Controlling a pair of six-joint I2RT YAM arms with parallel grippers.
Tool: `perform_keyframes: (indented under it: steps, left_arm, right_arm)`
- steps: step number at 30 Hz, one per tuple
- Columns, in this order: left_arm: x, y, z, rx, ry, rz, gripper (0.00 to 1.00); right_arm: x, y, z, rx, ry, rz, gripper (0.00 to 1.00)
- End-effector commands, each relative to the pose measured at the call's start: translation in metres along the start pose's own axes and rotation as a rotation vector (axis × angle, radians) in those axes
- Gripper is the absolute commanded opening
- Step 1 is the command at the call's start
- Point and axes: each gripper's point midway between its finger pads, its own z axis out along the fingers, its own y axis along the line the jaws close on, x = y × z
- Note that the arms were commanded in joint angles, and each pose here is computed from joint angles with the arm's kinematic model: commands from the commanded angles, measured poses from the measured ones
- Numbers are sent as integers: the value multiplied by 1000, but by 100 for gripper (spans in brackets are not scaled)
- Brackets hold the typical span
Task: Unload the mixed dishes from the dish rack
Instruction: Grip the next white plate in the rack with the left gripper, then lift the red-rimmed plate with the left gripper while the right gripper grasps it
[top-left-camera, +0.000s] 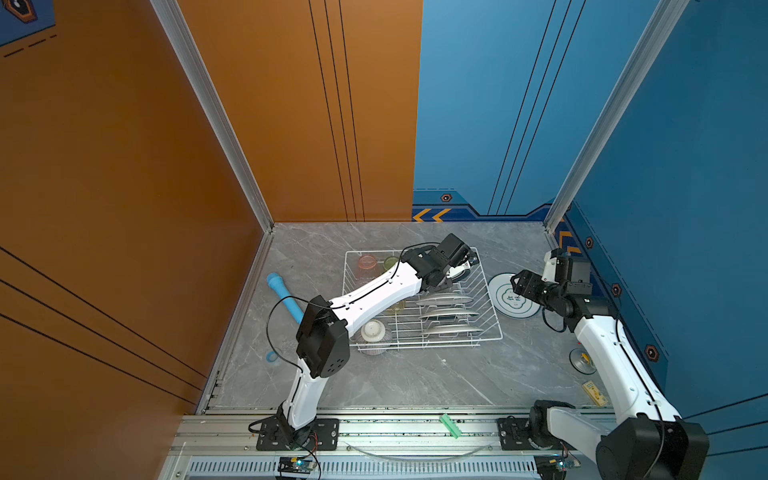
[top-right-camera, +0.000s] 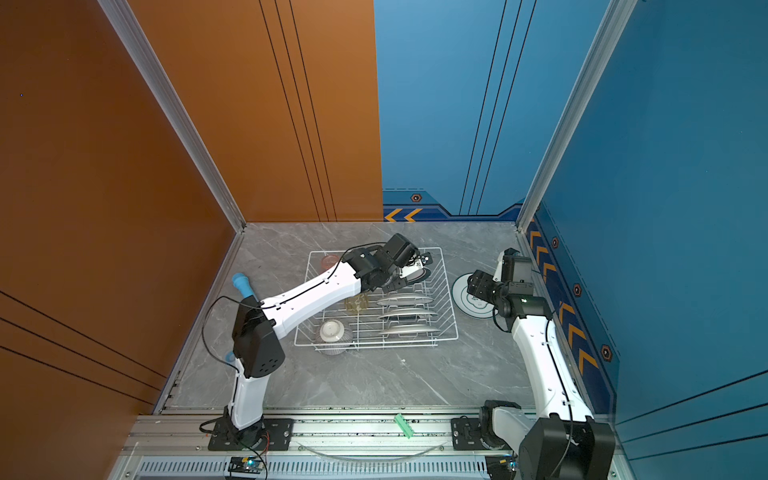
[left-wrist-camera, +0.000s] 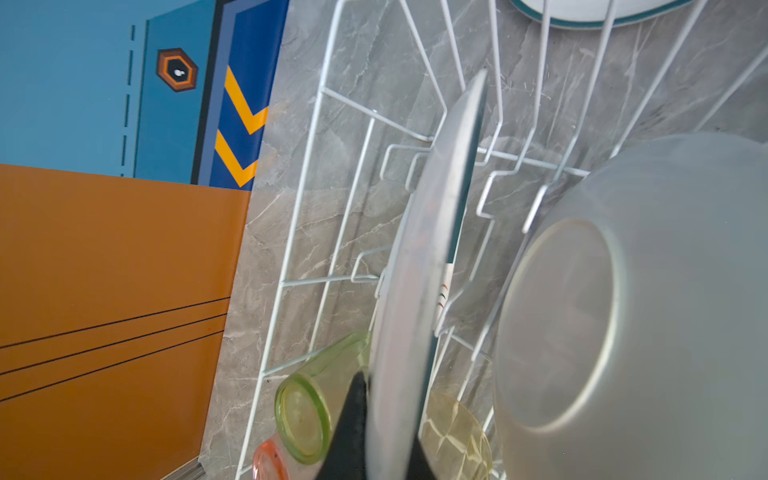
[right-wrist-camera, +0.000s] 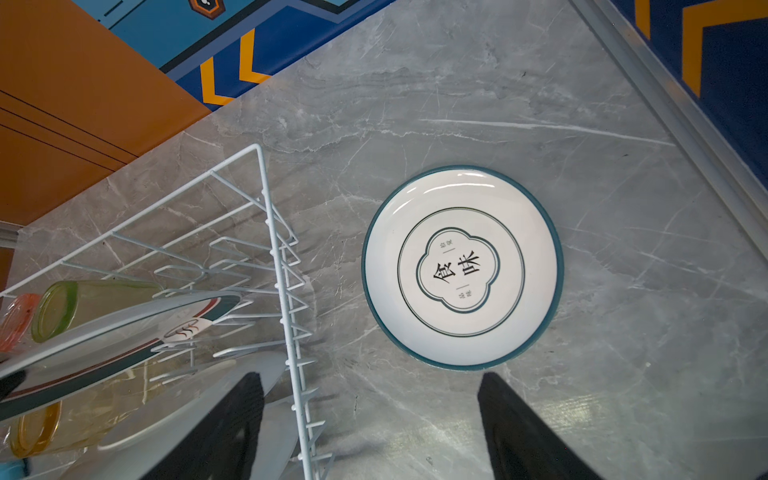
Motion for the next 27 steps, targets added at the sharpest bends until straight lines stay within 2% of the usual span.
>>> perform_keyframes:
  steps: [1, 5, 8, 11, 13, 17, 23, 27]
  left_arm:
    - [-16, 50, -45, -137, -114, -133, 0]
    - [-15, 68, -72, -139, -173, -223, 0]
    - [-11, 84, -94, -95, -243, -340, 0]
    - [-8, 90, -111, 47, -339, -491, 0]
    - [-5, 92, -119, 146, -385, -580, 0]
    - [-6, 83, -127, 345, -454, -695, 0]
    - [-15, 69, -130, 582, -548, -827, 0]
    - [-22, 65, -129, 680, -599, -869, 0]
  right_arm:
    - [1, 8, -1, -37, -6, -5, 80]
    - [2, 17, -3, -83, -4, -13, 80]
    - [0, 30, -7, -157, -13, -22, 79]
    - [-2, 55, -17, -305, -36, -35, 79]
    - [-3, 79, -27, -454, -51, -47, 79]
    - [-3, 117, -50, -725, -48, -43, 78]
    - [-8, 141, -66, -939, -38, 19, 75]
    - [-11, 144, -66, -972, -43, 36, 75]
